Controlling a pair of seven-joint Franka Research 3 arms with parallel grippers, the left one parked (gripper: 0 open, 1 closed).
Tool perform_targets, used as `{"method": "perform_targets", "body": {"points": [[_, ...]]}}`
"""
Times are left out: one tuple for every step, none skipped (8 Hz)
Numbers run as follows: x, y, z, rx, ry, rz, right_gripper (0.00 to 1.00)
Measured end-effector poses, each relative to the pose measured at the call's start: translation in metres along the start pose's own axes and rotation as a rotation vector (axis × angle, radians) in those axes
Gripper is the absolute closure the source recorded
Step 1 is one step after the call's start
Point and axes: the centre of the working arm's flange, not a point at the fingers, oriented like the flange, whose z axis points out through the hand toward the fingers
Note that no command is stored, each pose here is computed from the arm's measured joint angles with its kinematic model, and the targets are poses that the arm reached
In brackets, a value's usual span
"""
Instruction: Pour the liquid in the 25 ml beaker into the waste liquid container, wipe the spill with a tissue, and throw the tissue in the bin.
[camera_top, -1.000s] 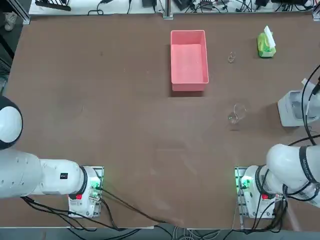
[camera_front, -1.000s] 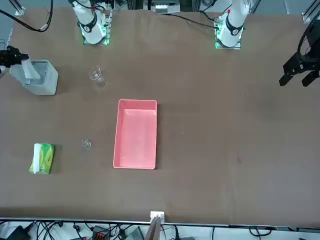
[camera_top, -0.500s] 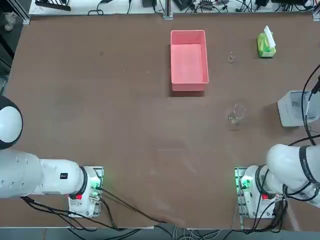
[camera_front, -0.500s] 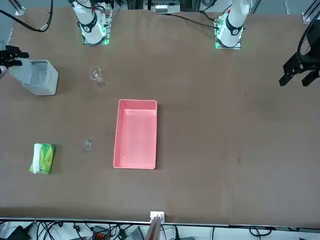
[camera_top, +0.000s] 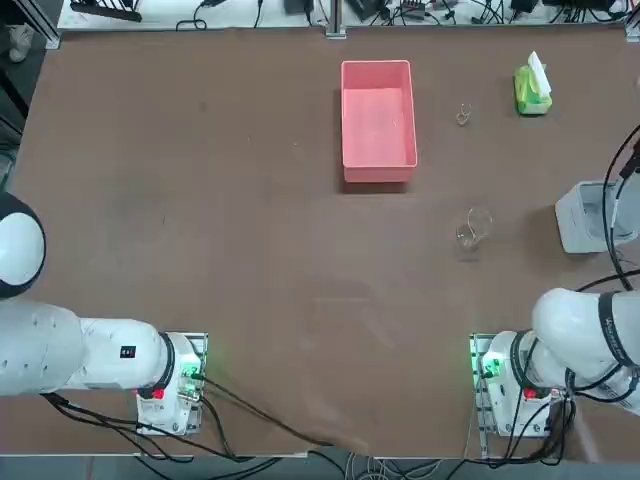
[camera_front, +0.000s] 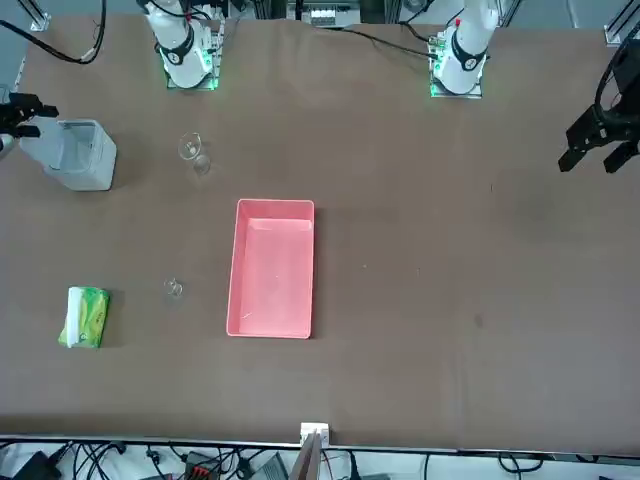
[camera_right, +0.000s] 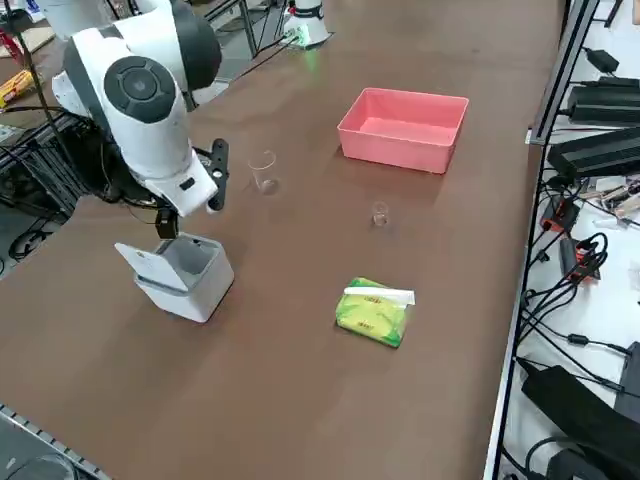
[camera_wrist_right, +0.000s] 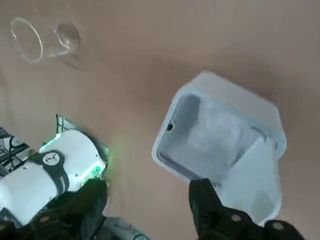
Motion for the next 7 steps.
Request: {"method": "perform_targets", "body": {"points": [[0.02,-0.006,-0.012,-0.01,0.036,0.004,0.0],[0.045,-0.012,-0.025,-0.018,0.073,0.019,0.0],[0.073,-0.022,-0.038,-0.029,0.099,0.034,0.0],[0.103,-0.038,-0.049,-0.046,0.115,0.06,0.0],[0.133,-0.062,-0.062,-0.073,0.123,0.1,0.0],[0.158,-0.089,-0.072,-0.102,0.132,0.15,0.0],[0.179,-0.116,-0.083,-0.129,0.149,0.211,0.0]]}}
